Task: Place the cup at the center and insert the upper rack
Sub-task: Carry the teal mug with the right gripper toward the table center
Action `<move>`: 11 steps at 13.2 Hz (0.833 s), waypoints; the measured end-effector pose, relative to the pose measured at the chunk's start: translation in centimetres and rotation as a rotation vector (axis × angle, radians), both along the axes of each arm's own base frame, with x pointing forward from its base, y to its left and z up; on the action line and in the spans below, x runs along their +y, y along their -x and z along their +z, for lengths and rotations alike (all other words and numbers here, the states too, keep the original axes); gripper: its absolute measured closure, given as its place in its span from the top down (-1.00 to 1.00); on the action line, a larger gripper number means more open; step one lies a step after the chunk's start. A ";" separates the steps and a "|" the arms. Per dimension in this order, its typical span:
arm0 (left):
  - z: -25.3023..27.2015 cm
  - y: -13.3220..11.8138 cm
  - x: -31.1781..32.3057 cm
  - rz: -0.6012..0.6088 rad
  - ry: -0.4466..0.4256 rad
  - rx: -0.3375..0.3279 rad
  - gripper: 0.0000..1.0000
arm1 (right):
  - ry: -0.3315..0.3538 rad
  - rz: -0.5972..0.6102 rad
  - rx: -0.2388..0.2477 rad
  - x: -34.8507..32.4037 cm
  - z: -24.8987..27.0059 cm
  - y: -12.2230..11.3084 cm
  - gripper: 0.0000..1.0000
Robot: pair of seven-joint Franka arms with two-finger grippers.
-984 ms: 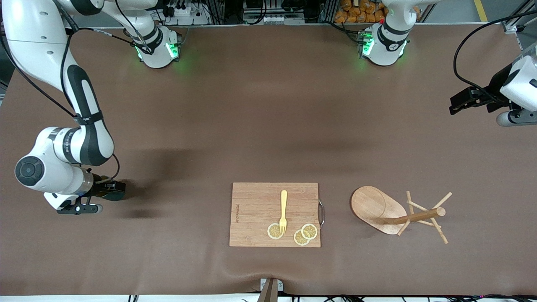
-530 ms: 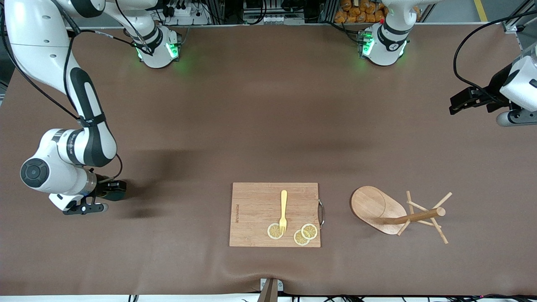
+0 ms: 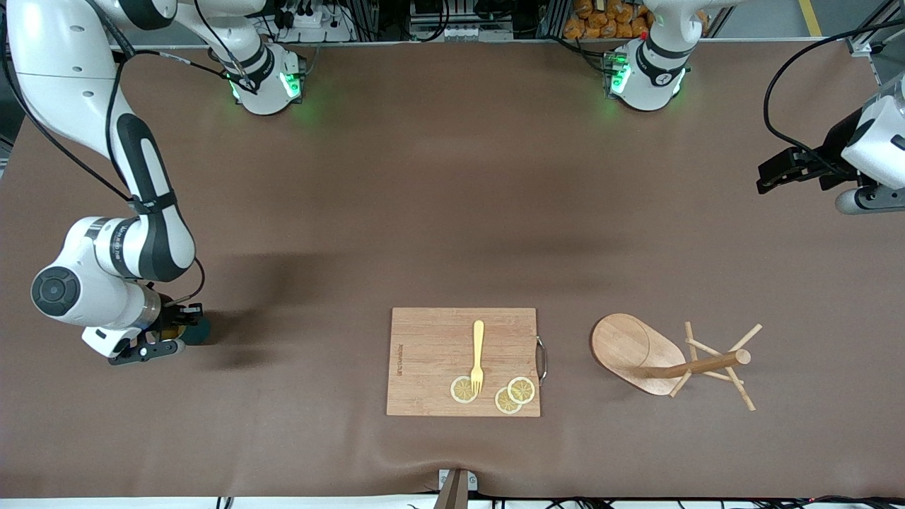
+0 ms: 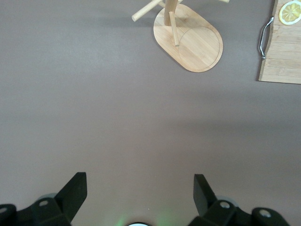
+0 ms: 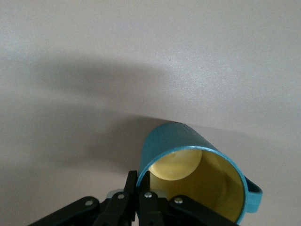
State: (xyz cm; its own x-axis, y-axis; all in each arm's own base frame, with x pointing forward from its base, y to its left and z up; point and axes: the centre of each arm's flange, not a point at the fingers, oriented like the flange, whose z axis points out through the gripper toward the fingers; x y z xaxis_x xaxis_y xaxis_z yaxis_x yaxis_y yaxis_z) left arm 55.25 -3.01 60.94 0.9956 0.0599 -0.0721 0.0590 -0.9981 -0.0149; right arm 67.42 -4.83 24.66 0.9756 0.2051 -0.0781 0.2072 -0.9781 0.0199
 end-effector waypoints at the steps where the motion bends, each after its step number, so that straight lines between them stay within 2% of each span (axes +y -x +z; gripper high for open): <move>1: 0.0 0.0 0.0 0.000 0.000 0.000 1.00 | 0.000 0.001 0.000 0.0 0.0 0.0 -0.91; 4: -0.1 0.0 0.0 0.000 0.000 0.002 1.00 | -0.004 0.015 -0.015 1.0 0.6 -0.5 -0.91; 7: -0.3 -0.2 0.1 0.001 0.001 0.006 1.00 | -0.015 0.044 -0.060 4.1 2.8 -1.6 -0.91; 11: -0.5 -0.3 0.2 0.002 0.001 0.009 1.00 | -0.032 -0.017 -0.079 12.2 4.7 -1.4 -0.91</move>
State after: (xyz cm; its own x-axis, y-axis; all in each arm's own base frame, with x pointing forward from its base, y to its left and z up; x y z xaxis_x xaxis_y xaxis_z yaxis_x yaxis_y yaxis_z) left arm 55.50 -2.86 60.44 0.9948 0.0620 -0.0813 0.0610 -0.9980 -0.0143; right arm 68.80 7.37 29.40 0.9818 0.1901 0.0054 0.1900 -0.9818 0.0043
